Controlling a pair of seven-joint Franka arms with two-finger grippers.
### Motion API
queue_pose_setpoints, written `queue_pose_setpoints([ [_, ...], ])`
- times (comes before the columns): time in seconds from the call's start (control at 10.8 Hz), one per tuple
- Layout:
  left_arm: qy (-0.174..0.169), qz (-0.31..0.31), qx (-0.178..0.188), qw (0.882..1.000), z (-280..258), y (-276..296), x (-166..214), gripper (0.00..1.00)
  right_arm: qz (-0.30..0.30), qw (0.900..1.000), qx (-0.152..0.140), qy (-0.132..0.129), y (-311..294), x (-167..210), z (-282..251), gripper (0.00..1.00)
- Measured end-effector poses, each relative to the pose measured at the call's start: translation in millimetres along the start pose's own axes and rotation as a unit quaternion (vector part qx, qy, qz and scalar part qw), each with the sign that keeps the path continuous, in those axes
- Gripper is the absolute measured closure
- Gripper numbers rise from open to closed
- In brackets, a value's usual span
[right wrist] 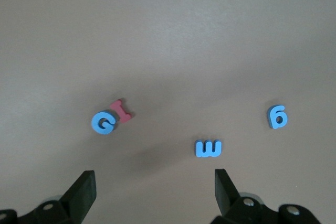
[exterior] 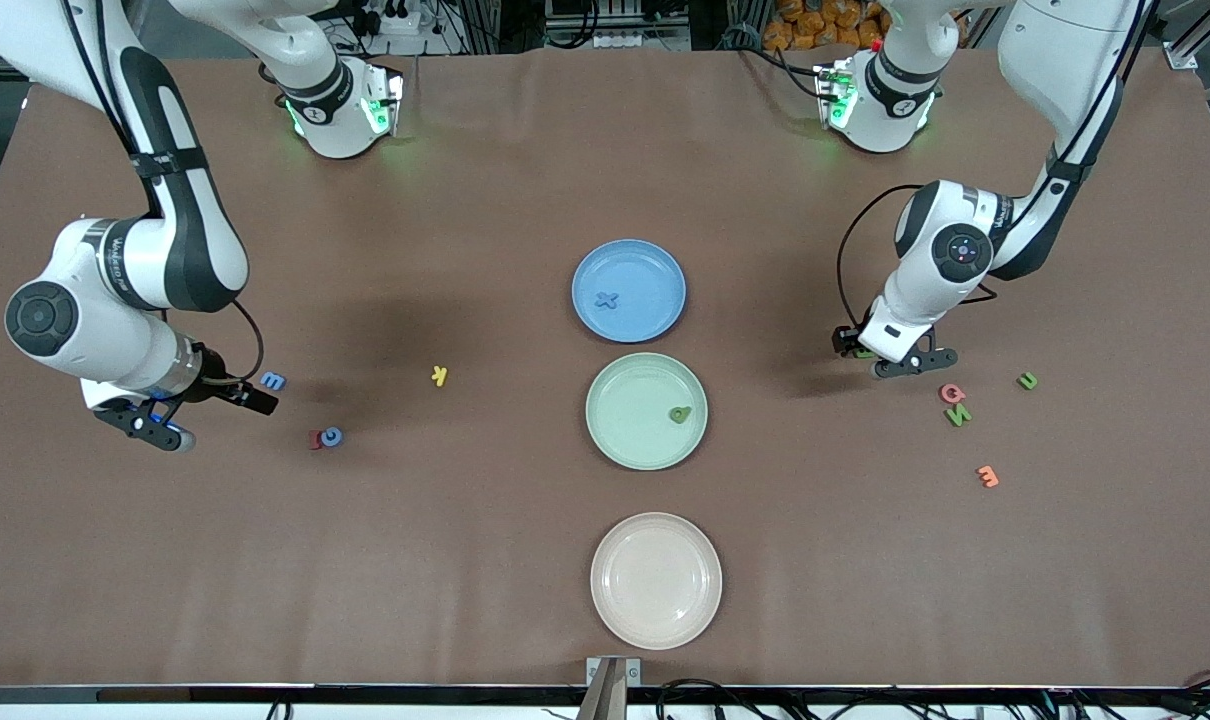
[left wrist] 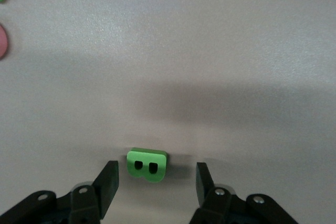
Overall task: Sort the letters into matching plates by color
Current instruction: 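Grasp the green B with the left gripper while the right gripper reaches, then grasp the blue m with the right gripper while the left gripper lifts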
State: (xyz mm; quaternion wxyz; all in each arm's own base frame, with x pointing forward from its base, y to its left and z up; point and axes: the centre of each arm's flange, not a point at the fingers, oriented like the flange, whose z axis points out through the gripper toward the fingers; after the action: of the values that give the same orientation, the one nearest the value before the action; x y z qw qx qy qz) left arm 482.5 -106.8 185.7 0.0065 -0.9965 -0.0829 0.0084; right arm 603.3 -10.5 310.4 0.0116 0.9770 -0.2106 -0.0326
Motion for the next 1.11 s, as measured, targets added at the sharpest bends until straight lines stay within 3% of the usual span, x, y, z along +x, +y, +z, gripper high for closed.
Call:
queue_pose_setpoints([
  [0.74, 0.001, 0.023, 0.013, 1.0, 5.3, -4.1, -2.2, 0.32, -0.009, 0.999, 0.009, 0.034, 51.6, -15.9, 69.7, 0.0],
  [1.11, -0.002, 0.024, 0.012, 1.0, 11.0, -3.8, -3.5, 0.41, -0.003, 0.999, 0.01, 0.047, 60.4, -15.8, 96.6, 0.0],
])
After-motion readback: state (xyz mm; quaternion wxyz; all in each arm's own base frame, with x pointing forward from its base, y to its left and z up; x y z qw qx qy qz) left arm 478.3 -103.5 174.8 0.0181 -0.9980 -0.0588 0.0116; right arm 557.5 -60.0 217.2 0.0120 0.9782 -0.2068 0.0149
